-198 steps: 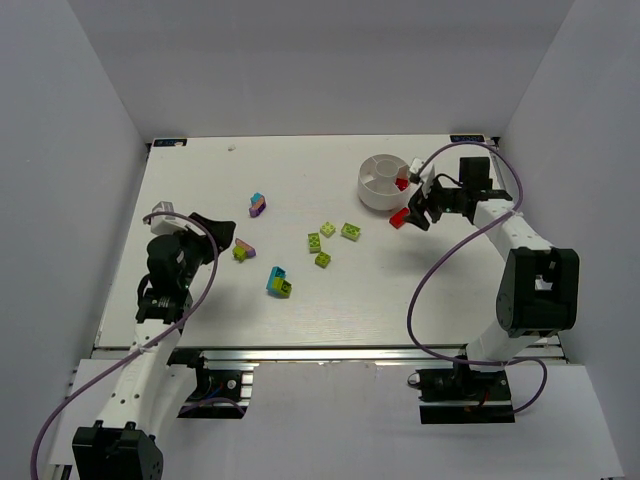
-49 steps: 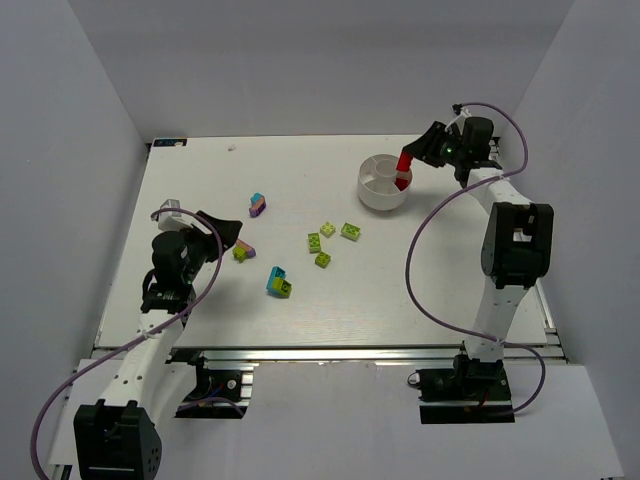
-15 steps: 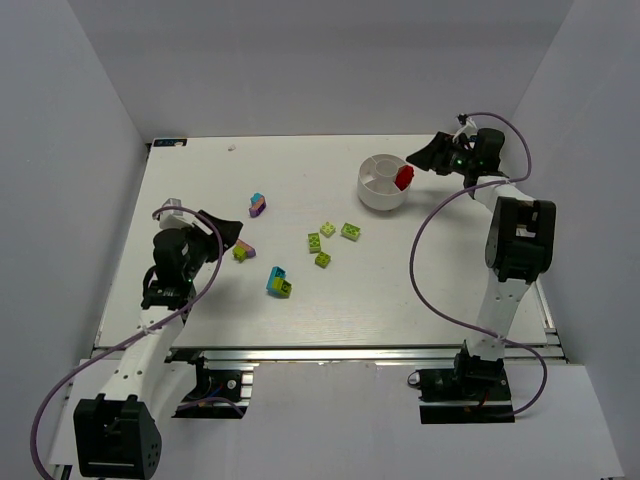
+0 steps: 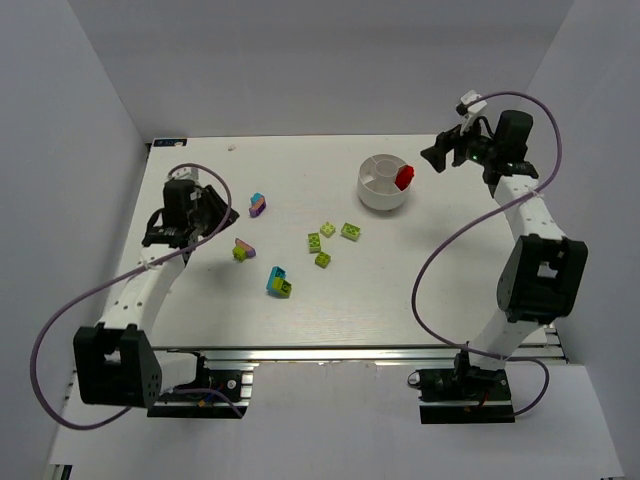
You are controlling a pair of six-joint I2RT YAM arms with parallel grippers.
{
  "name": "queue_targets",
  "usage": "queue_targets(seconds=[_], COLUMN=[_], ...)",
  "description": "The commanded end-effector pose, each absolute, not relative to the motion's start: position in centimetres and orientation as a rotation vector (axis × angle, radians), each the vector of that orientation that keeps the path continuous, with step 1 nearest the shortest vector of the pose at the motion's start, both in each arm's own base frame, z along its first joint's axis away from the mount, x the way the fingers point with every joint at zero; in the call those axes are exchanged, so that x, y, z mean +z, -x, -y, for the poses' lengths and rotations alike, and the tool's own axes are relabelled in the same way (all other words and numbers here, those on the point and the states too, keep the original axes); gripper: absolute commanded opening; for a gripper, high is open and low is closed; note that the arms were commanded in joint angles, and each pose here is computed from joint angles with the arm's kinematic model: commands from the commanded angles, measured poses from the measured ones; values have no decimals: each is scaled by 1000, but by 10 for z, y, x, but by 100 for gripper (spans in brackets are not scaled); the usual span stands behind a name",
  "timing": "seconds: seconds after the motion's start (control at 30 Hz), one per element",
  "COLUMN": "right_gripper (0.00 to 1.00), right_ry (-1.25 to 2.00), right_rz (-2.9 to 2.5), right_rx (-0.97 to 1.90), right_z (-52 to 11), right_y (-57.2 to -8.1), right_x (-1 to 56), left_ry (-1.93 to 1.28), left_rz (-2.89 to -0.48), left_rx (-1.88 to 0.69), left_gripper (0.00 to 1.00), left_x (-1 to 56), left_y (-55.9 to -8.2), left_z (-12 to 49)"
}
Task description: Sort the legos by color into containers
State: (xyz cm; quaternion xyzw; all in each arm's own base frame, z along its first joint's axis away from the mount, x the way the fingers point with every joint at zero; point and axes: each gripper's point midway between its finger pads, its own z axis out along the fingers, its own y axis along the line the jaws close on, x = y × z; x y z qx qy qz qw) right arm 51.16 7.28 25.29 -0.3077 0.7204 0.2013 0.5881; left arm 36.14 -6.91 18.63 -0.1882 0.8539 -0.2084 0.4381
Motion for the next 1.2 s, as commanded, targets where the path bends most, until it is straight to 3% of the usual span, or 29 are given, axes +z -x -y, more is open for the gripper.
queue_targets(seconds=[0.0,0.03,0.07,0.13,0.17,0.27,0.33,0.37,0.43,0.63,0.9,1.17], right_gripper=[89,84,67,49,30,15,20,36,47,53,54,55], right_ry=[863,944,1035,1148,1188,1293,1337,1363,1351,1300,1225,1221], right_rz=[-1582,-1680,-1628,-1579,-1580,-1571,-1575,-1584,-1618,-1650,-1679,-1681], right_rx=[189,291,364,438,524,535,553,573,610,637,640,644], right_z=[-52,-59,-72,-85,-99,-122,-139,-151,-170,-184,-185,-186], right_y=[-506,-485,-477,-458,-436,-403,-385,-370,-349,-342,-353,-352], right_x=[273,247,259,255,248,226,215,206,194,189,191,186], left_ry=[417,405,402,349,345,343,371,385,457,509,538,242], left_rz=[-2271,-2294,-2363,-2383,-2421,-2436,-2436,-2459,-2522,-2514,-2511,-2546], left_rx=[-495,-488,-463,-429,-403,-411,-371,-351,-201,-16,70,91], left_gripper=[53,64,69,73,74,74,74,74,73,69,73,81], left_x=[166,163,148,150,141,137,133,126,105,104,101,104], left_y=[-353,-354,-352,-358,-358,-362,-364,-364,-362,-369,-390,-438], left_z=[91,97,102,118,121,137,137,138,125,103,92,102])
